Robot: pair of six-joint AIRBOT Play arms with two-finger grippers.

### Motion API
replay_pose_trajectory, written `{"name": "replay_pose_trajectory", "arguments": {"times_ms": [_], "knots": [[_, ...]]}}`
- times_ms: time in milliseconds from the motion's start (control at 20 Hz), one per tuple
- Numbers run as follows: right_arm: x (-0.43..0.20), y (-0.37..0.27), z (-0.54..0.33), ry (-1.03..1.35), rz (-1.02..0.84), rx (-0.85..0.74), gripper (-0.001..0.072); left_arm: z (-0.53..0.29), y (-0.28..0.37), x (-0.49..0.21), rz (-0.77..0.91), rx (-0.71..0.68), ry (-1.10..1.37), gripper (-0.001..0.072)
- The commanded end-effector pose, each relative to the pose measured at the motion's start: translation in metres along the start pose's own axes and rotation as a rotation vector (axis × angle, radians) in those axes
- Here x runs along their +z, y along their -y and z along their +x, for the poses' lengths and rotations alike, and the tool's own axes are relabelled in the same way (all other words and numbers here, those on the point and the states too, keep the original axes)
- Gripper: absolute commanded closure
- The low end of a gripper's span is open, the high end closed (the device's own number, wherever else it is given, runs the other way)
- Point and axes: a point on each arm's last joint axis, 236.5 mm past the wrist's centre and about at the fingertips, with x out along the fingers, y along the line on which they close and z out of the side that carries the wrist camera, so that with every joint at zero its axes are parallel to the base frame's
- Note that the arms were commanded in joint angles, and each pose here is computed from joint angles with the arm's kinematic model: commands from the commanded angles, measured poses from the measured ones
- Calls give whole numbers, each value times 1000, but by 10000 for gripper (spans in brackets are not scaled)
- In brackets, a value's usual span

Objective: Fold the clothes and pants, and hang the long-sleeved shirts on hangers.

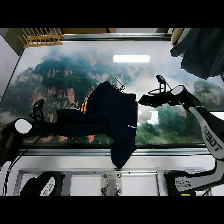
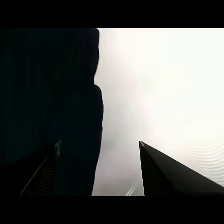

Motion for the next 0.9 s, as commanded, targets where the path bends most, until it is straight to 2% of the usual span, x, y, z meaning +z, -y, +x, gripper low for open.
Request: {"name": "replay_pose_trajectory", "arguments": {"times_ms": [0, 100, 200, 250, 350, 500, 650, 800, 850], "knots": [[12, -16, 39, -7, -14, 35, 187, -6, -8, -14, -19, 0, 28, 701], [23, -24, 45, 39, 12, 54, 203, -10, -6, -13, -17, -7, 48, 701], [33, -31, 44, 81, 25, 75, 401, -14, -2, -9, -11, -15, 67, 701], [36, -35, 43, 93, 21, 92, 471, -15, -1, -7, -10, -16, 69, 701], [40, -39, 40, 105, 9, 105, 699, -16, 2, 4, -12, -15, 63, 701], [57, -39, 6, 165, -96, 39, 700, -24, 15, 49, 5, -20, 96, 701], [77, -24, -77, 242, -224, -140, 701, -47, 50, 123, 104, -49, 214, 701], [35, -5, -149, 173, -297, -358, 701, -62, 107, 168, 266, -95, 274, 701], [6, -4, -163, 138, -275, -379, 701, -59, 118, 170, 299, -97, 255, 701]]}}
